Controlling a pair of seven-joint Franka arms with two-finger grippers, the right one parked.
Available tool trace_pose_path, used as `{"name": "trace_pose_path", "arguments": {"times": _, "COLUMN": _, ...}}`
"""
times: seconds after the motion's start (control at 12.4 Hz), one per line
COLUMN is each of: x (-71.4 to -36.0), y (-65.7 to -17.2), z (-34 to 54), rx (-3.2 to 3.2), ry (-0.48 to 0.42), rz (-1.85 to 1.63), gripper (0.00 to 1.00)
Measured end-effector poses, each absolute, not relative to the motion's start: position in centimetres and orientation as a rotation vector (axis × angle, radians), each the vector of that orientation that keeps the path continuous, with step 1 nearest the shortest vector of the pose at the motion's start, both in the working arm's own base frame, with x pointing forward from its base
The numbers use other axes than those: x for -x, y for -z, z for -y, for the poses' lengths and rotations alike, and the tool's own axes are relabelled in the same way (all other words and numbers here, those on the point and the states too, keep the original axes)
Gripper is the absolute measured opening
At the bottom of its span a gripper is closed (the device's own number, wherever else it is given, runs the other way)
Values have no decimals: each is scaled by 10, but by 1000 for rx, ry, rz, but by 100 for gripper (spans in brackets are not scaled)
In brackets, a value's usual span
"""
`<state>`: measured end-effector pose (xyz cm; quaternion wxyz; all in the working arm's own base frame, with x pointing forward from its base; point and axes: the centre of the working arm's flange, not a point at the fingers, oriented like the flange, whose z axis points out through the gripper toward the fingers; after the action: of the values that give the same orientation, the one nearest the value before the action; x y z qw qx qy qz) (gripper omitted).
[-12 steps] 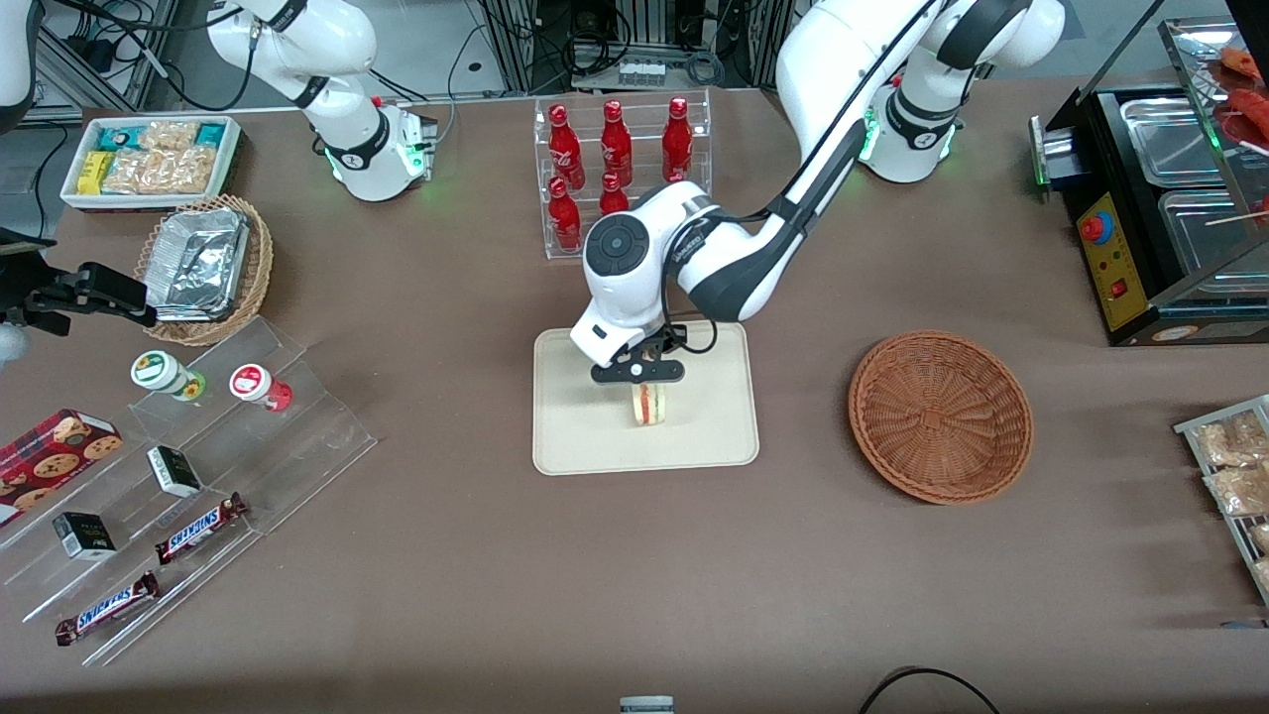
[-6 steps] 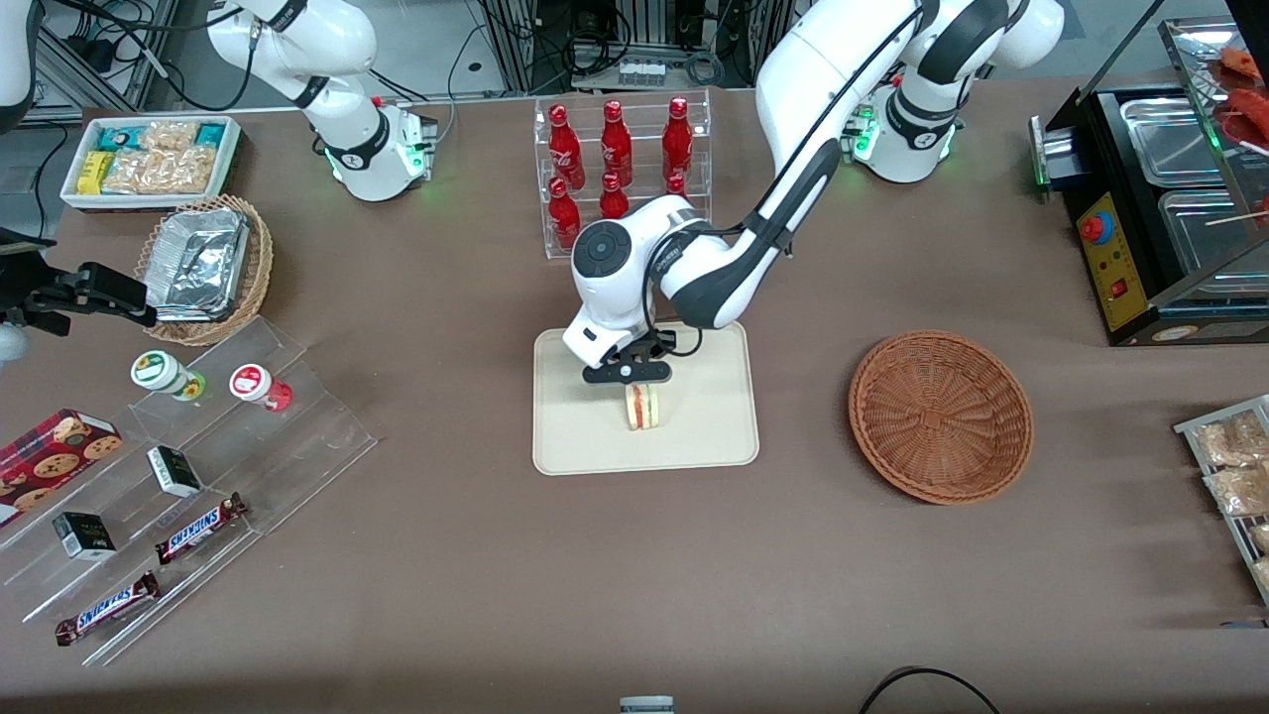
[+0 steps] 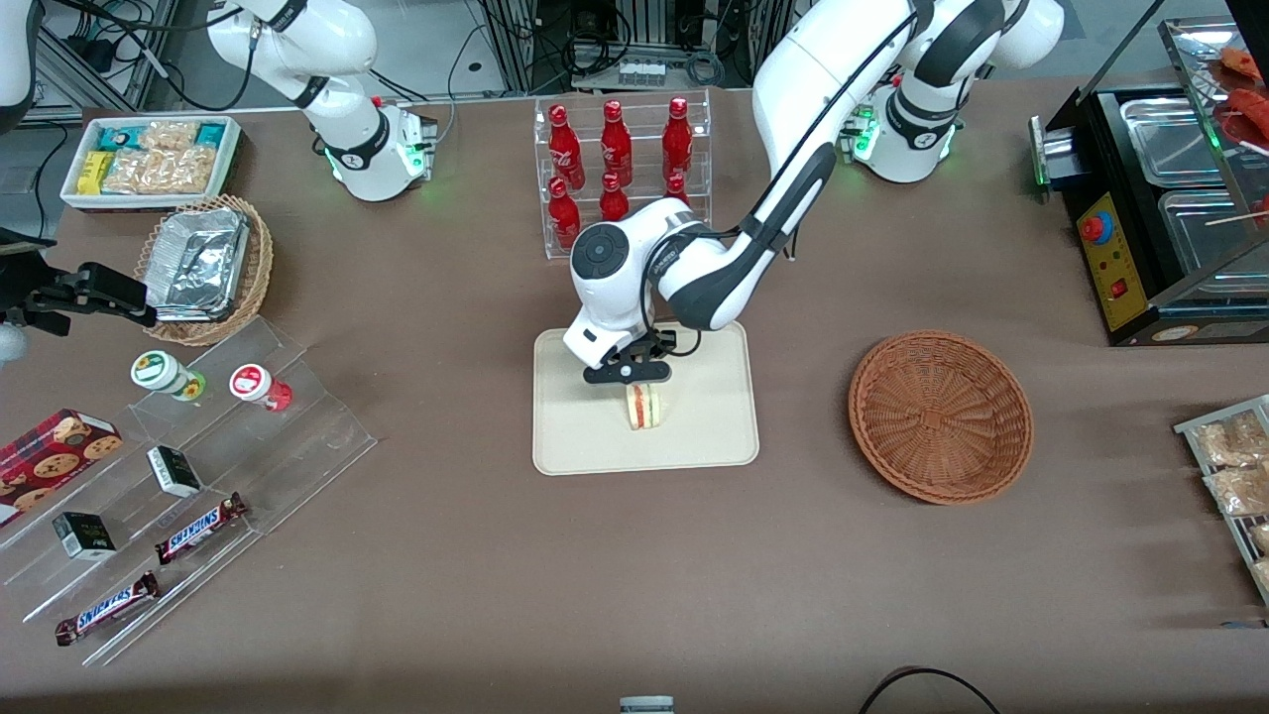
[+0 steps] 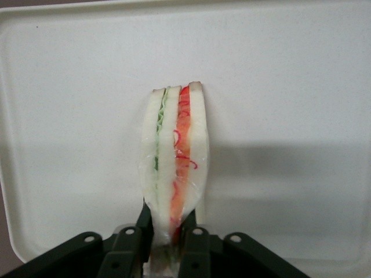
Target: Place sandwich from basket to tray
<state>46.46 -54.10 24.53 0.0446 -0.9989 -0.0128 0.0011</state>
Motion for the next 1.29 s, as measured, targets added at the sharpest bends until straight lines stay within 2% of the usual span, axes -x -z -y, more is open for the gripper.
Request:
{"name": "trace_pose_path", "arguments": {"times": 0.24, "x": -476, "y": -274, "z": 533, "rx": 3034, "ry": 11, "rz": 85, "gripper": 67}}
{"name": "trace_pose_path", "arguments": {"times": 0.32, "x": -482, "y": -296, "z": 524, "rx": 3017, "ry": 13, "rz": 113, "gripper": 81}}
{"name": "trace_pose_path", "arguments": {"times": 0.48, "x": -499, "y": -349, "z": 496, "rx": 3002, "ry": 28, "rz": 198, "gripper": 99}}
{"name": "trace_pose_path", "arguments": {"times": 0.96, "x": -557, "y": -495, "z": 343, "rx": 2983, "ry": -36, "rz": 537, "gripper": 100}}
{"name": "trace_pose_path", "arguments": {"times": 1.29, "x": -575, "y": -545, "z": 240, "rx": 3002, "ry": -110, "rz": 490, "gripper": 100}}
